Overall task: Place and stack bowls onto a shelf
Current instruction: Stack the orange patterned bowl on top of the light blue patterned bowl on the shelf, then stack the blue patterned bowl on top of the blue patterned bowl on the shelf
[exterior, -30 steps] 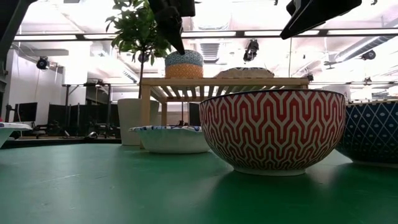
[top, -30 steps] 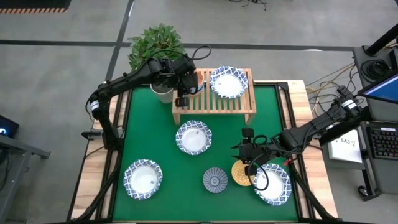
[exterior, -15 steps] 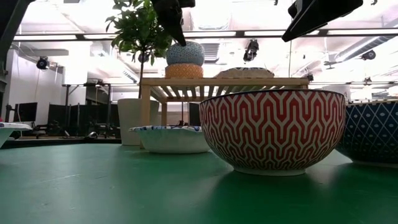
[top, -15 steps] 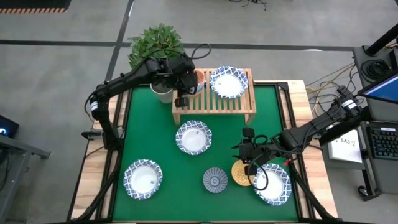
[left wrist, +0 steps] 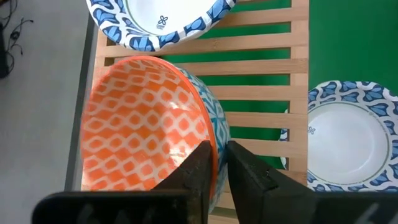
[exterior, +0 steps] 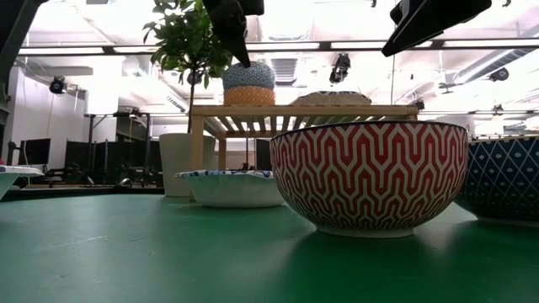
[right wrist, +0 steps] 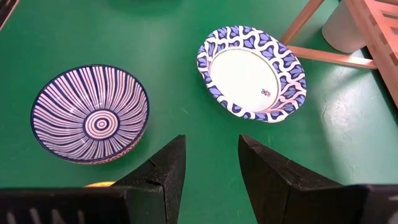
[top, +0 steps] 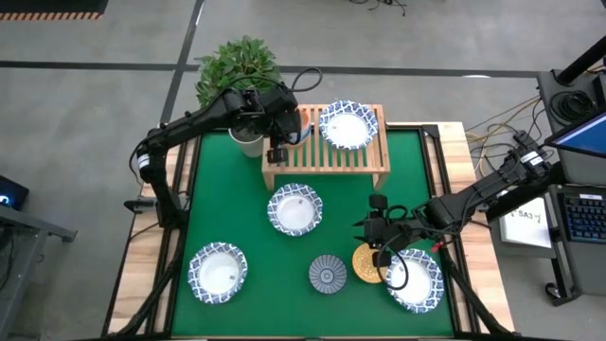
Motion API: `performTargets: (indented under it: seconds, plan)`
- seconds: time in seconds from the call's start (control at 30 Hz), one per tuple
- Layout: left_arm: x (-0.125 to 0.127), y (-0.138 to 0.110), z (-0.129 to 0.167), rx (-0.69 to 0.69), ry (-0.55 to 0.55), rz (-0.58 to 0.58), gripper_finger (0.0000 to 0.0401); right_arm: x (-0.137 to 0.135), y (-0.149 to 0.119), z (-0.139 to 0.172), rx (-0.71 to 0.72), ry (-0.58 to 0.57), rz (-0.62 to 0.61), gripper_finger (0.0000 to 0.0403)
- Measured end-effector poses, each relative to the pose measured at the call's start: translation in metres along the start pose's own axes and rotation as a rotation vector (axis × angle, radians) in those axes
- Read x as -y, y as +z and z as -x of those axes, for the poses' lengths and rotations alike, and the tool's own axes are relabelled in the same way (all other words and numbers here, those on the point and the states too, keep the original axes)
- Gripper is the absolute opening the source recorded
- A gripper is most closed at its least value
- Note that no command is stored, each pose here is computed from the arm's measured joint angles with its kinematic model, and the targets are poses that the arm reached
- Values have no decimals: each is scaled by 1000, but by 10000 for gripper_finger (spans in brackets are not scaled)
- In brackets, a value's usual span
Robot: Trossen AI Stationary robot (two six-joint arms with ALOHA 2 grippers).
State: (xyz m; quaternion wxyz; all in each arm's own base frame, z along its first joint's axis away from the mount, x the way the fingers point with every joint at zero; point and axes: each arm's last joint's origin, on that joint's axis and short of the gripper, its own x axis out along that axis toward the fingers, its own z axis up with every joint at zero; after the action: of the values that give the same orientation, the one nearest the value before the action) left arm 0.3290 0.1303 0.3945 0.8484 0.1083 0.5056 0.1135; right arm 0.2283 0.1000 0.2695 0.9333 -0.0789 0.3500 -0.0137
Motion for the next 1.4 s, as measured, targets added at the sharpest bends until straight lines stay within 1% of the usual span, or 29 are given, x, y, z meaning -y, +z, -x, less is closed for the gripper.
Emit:
performTargets:
  seconds: [0.1,0.33,0.4,0.47,0.57,0.67,0.83,0.93,1.17,1.33,1.4]
  plan:
    - [0,0,-1,-4,10,5,59,0,0,0,0,0,-4,137]
    - [0,0,1,-5,17,7,139,0,-1,0,-5,-1,-15,137]
    - [0,1,4,-3,10,8,153,0,-1,0,-7,-1,-22,137]
    - [1,2,9,16,-17,17,158,0,-1,0,-7,-1,-25,137]
    - [2,3,14,54,-71,36,151,0,-1,0,-7,-1,-35,137]
    - [5,4,14,67,-141,54,133,-2,-1,1,-6,5,-40,137]
    - [21,2,10,38,-299,87,97,-8,-1,3,7,27,-42,137]
    - [40,4,9,6,-352,74,77,-9,-1,4,7,30,-72,137]
    - [98,5,2,-74,-445,-40,58,-9,-2,4,5,30,-118,137]
    - [134,-11,-5,-156,-492,-72,56,-9,-2,4,5,30,-150,137]
    - [146,-19,-9,-157,-499,-69,56,-9,-2,4,6,31,-157,137]
